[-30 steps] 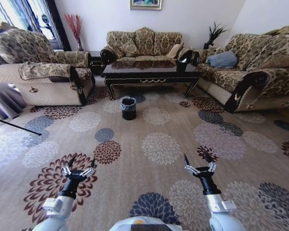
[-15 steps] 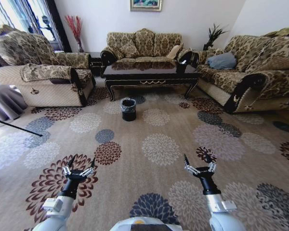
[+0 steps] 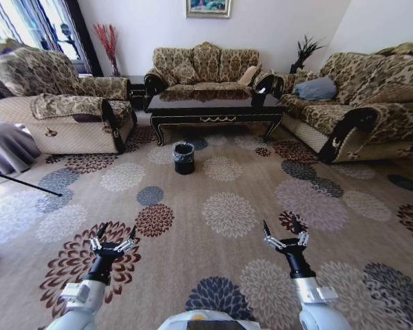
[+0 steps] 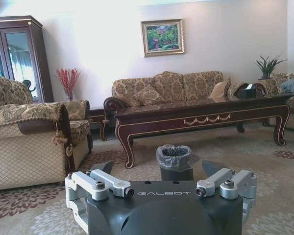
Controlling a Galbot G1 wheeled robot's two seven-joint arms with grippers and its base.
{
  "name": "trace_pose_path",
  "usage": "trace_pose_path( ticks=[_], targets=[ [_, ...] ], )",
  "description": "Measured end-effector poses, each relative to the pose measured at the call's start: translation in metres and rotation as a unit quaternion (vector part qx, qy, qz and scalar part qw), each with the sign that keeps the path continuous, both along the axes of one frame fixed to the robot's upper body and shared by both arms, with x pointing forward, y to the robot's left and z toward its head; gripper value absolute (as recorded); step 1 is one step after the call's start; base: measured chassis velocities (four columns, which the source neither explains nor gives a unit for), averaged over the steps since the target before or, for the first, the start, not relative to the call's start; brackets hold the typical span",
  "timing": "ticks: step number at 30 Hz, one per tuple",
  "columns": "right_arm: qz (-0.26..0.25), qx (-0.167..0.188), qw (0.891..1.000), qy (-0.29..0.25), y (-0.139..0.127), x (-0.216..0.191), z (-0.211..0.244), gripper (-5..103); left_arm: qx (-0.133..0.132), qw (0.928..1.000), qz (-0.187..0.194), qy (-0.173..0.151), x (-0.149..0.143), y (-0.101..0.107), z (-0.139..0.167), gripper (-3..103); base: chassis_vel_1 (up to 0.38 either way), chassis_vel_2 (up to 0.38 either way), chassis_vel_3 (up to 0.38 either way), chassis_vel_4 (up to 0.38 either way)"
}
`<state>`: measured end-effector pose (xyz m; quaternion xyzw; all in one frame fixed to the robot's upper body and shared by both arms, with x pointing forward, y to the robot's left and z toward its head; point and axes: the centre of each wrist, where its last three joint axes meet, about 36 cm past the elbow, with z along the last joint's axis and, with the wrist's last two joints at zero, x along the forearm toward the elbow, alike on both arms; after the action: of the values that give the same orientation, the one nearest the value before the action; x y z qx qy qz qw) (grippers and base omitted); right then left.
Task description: Move to the front of the table and pick up the trash from the floor, then place it into the trash bin.
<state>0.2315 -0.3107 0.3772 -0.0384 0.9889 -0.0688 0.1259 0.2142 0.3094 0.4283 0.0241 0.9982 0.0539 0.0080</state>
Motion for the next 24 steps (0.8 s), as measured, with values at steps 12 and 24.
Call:
trace_pose_path(
  ticks=[12, 24],
  targets=[
    [0.0, 0.0, 1.0, 0.0, 0.0, 0.0, 0.0, 100, 0.0, 1.0, 0.0, 0.0, 0.0, 0.0, 0.0, 100, 0.0, 0.0, 0.0, 0.0],
    [0.0, 0.0, 1.0, 0.0, 0.0, 0.0, 0.0, 100, 0.0, 1.0, 0.0, 0.0, 0.0, 0.0, 0.0, 100, 0.0, 0.0, 0.0, 0.0]
  ],
)
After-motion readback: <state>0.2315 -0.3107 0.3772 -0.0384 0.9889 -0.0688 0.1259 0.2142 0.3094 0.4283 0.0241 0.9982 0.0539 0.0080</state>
